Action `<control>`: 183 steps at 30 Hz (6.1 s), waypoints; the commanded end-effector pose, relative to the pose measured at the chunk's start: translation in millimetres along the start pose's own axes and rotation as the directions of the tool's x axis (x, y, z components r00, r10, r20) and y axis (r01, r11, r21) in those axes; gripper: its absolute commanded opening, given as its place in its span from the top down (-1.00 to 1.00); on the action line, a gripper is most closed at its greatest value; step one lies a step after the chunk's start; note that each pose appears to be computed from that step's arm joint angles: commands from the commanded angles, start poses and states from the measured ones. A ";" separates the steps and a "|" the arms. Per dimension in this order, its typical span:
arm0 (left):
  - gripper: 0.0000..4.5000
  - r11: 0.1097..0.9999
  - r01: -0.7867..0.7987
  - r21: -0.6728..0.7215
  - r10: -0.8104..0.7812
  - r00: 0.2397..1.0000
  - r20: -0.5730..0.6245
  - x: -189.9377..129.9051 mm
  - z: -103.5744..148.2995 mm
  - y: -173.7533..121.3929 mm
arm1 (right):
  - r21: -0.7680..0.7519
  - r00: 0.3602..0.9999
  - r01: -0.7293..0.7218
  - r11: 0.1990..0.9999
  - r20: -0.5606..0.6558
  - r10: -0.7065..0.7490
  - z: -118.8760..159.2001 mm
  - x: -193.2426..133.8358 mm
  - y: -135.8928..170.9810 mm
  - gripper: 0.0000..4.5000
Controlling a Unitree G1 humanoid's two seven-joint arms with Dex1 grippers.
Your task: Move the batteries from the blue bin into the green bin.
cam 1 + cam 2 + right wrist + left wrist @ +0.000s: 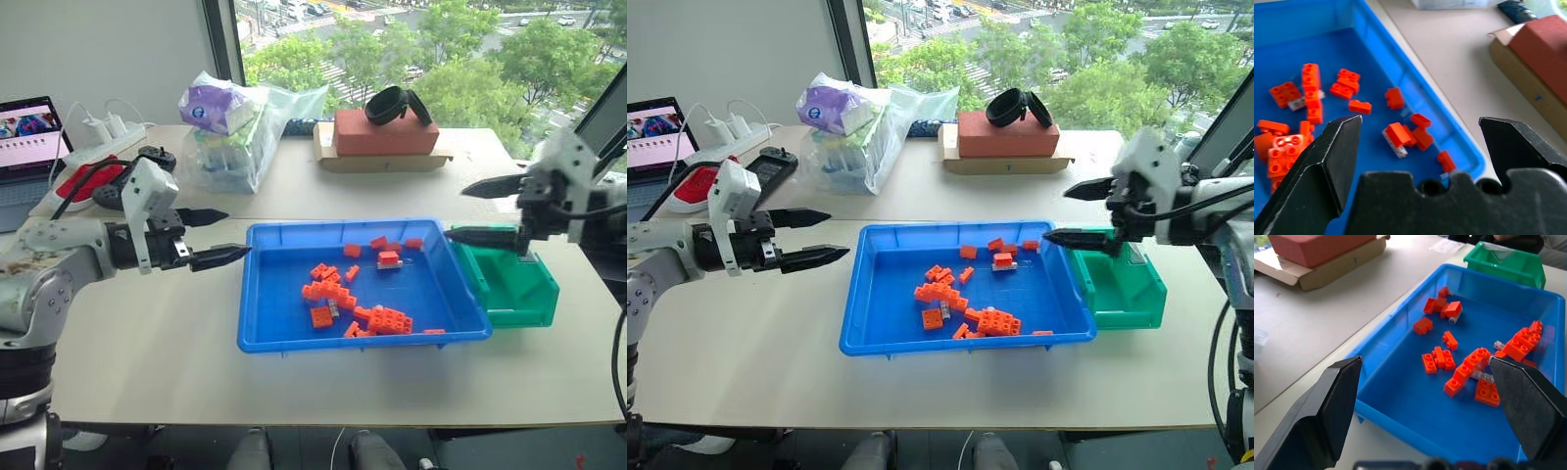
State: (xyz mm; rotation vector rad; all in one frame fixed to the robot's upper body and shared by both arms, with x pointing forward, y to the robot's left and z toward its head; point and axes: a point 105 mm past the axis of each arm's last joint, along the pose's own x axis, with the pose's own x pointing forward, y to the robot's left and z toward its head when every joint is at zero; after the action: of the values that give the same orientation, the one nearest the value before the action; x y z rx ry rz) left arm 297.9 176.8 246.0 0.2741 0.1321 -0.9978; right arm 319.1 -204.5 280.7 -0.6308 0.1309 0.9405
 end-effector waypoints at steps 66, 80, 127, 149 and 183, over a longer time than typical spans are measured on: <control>-1.00 0.994 -0.077 0.078 0.083 0.994 -0.074 -0.2 -6.8 -16.9 | -0.063 0.977 0.032 0.997 -0.208 -0.045 -61.7 102.6 -34.9 0.25; -1.00 0.995 -0.059 0.076 0.064 0.996 -0.065 6.6 -7.6 -19.9 | -0.062 0.939 -0.168 0.984 -0.315 0.141 -70.4 79.0 0.2 0.25; -1.00 0.999 -0.013 0.038 0.013 1.000 -0.024 11.9 -8.3 -29.6 | -0.041 0.929 -0.161 0.986 -0.343 0.138 -61.4 103.8 2.5 0.32; -1.00 0.997 -0.054 0.047 0.055 0.998 -0.026 10.2 -14.5 -31.0 | -0.122 0.841 -0.185 0.975 -0.532 0.093 -107.4 121.9 -3.4 -0.24; -1.00 0.997 0.071 0.035 -0.076 0.980 0.185 40.6 27.5 -43.4 | -0.063 0.959 0.090 0.994 -0.263 -0.103 -13.0 12.7 -75.7 0.88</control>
State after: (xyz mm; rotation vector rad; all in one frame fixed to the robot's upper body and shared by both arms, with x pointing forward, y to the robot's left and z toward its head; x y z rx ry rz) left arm 284.3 119.0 243.9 0.1994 0.0071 -1.0725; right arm 390.1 -219.1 290.0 -0.8059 0.3304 0.8279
